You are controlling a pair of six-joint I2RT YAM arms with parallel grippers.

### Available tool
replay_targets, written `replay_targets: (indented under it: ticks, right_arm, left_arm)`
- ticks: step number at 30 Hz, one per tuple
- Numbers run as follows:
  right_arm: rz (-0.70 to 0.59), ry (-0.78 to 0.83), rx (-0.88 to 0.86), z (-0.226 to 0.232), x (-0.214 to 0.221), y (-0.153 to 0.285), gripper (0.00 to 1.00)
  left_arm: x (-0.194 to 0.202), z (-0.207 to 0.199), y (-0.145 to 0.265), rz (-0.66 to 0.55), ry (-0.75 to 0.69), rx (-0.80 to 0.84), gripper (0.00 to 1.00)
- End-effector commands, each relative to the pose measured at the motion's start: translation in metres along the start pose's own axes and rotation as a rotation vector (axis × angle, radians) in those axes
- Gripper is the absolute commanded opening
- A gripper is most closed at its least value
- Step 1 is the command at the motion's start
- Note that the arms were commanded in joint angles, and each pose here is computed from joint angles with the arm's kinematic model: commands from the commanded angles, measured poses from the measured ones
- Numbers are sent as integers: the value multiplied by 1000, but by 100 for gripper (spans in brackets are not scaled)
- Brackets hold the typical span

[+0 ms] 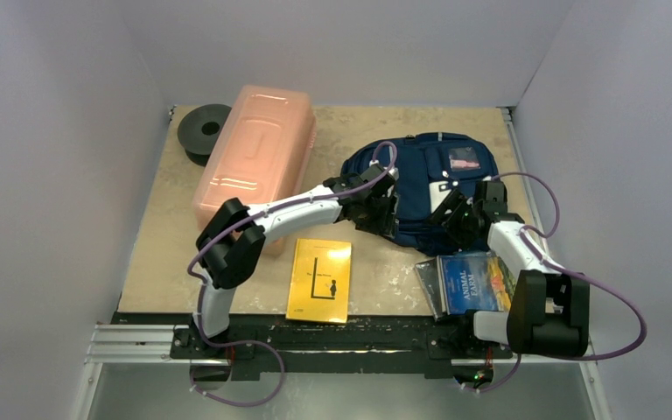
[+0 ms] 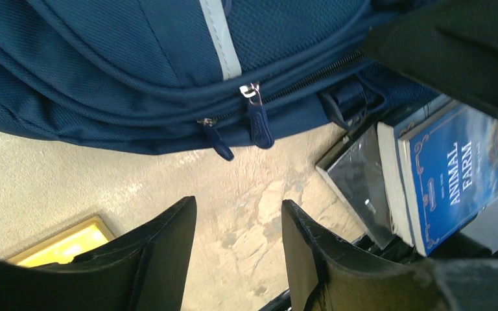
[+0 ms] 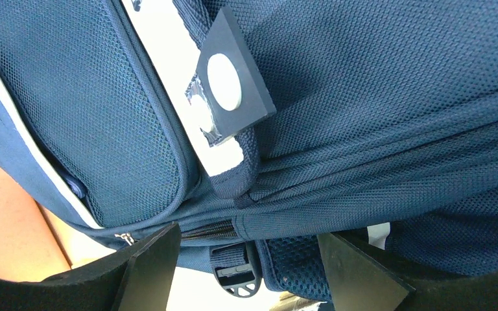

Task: Pack the student bag
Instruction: Unzip the student bag at the center of the board.

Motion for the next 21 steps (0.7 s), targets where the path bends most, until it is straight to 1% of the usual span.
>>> replay_targets:
  ticks: [1, 4, 7, 14, 17, 19, 21]
  right_arm:
    - [-83, 52, 25, 1, -23, 3, 82]
    - [-83, 63, 28, -1, -22, 3, 82]
    - [-80, 67, 24, -1, -20, 2, 82]
    - [-84, 71, 25, -2, -21, 1, 82]
    - [-90, 73, 34, -3, -23, -1, 82]
    - [-100, 72, 46, -4, -26, -2, 82]
    - [-110, 70, 51, -4, -29, -3, 82]
  left_arm:
    - [-28, -4, -1, -89, 66, -32, 48]
    - [-33, -3, -3, -107, 75, -36, 44]
    - [-35, -3, -10, -94, 76, -46, 40]
    - [-31, 1, -26, -75, 76, -60, 36]
    - [-34, 13, -28, -95, 70, -110, 33]
    - [-37, 21, -27, -99, 64, -129, 29]
    - [-42, 31, -24, -112, 50, -153, 23]
Point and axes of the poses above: each gripper's point midway between its finger pads, its own y axis back along the fingers, its own z axis along the line the jaws close on, x = y × z, the point moved 1 cm from there along y, back along the fingers, and after that the axes turned 3 degrees about -y, right-handed, at the moved point
